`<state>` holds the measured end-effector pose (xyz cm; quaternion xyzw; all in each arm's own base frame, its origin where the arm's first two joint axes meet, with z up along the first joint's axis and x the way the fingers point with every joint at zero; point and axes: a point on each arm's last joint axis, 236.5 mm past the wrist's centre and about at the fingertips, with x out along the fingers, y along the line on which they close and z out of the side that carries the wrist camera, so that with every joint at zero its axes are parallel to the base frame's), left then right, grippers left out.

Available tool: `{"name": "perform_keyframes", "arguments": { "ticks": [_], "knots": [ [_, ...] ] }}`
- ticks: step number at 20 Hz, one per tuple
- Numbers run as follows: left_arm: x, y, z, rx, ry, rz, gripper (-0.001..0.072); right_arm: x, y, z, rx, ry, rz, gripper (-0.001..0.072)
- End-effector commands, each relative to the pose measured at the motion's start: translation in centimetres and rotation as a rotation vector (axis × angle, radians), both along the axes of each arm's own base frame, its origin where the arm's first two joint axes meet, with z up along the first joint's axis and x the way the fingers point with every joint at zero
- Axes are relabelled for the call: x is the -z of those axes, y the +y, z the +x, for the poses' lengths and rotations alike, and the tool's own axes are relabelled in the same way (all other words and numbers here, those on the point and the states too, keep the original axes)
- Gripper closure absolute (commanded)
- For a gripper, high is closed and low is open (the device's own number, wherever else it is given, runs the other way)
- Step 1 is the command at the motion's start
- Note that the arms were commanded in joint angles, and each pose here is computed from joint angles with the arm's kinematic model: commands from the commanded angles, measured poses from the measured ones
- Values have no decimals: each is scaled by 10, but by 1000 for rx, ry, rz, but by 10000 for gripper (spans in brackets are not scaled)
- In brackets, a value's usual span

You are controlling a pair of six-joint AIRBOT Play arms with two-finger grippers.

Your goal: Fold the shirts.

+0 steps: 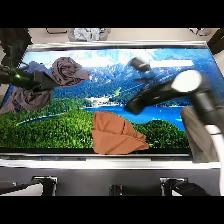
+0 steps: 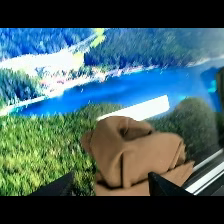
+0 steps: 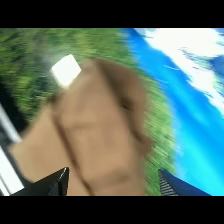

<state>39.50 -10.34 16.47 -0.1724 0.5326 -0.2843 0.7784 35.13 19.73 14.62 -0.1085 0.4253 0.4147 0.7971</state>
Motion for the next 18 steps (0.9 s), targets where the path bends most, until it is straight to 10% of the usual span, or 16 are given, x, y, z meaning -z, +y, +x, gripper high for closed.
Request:
{"name": "perform_keyframes", "arguments": {
  "ticks": [1,8,18],
  "knots": [
    [39,-3,-43,18,105,72,181,-1,-122,-30,160,117,-144,48],
    [182,-97,-183,121,397,-54,180,119,-140,-121,201,485,-156,5],
    [238,-163,-199,163,341,-17,182,169,-124,-154,192,606,-100,4]
  ]
}}
